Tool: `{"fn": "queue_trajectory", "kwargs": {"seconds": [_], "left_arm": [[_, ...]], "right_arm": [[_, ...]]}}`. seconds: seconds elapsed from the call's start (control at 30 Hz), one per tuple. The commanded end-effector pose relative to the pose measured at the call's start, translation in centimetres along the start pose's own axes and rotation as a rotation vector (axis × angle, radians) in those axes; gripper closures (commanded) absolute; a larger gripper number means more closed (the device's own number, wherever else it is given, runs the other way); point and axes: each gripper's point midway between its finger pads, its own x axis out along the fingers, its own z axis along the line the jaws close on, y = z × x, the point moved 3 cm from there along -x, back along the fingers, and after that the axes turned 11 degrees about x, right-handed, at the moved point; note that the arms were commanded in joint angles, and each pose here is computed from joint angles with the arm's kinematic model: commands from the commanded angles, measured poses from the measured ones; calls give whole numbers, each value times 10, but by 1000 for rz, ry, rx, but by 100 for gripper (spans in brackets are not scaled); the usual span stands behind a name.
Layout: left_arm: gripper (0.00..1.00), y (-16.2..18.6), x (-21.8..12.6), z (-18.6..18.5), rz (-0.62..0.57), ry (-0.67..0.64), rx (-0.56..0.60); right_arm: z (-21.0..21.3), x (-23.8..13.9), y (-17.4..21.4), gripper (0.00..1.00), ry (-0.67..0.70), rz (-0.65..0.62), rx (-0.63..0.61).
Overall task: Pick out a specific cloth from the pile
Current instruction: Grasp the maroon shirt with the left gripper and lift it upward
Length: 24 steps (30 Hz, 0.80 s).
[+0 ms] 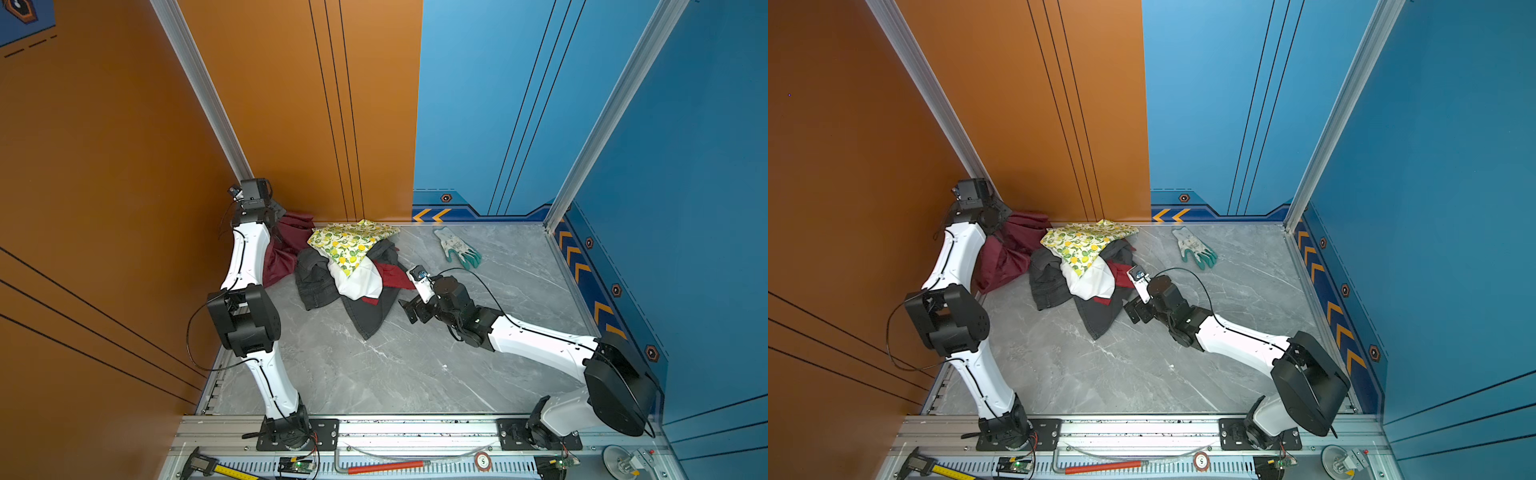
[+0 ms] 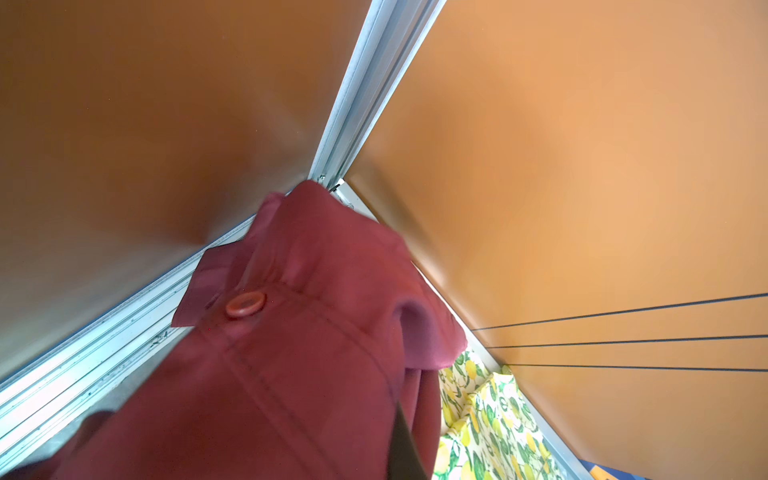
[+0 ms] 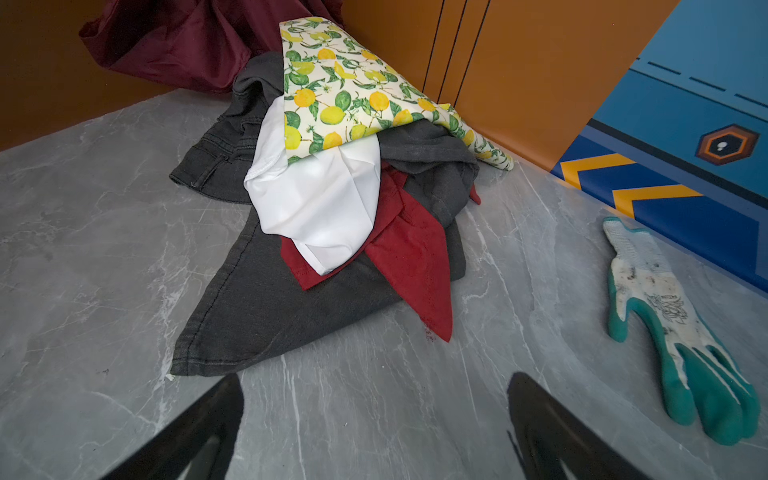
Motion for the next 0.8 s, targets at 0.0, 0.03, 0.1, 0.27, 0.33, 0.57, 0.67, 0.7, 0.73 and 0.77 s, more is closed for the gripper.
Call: {"fn": "queue_trajectory", "kwargs": {"seconds": [0.0,0.03,0.1,0.27,0.33,0.57,0.67,0.7,0.73,0.77], "left_arm": [[100,-39,-40,-21,-114,99,-16],[100,-42,-44,-23,-123,107,-18],[100,-48,-53,-28,-144,124,-23],[100,-65,-73,-39,-196,169,-53],[100,-71,-81,-43,-214,185,-57],[100,-82,-107,-56,-257,243,-72],[100,-87,-118,-60,-282,265,-79],[100,-88,-121,-62,-287,274,-79],[100,-91,-126,-64,-296,284,-81],[100,-92,-130,-65,-302,291,-81]], "right_arm": [[-2,-8,-15,1,13,-29,25],[-2,-8,-15,0,14,-30,25],[-2,-8,-16,0,14,-33,27],[-2,-8,-15,0,11,-31,31],[-2,-8,-14,0,12,-28,33],[-2,-8,-19,0,10,-38,35],[0,-8,-20,0,5,-41,35],[0,-8,-20,0,5,-41,35],[0,-8,-21,0,5,-43,35],[0,-8,-21,0,4,-42,36]]}}
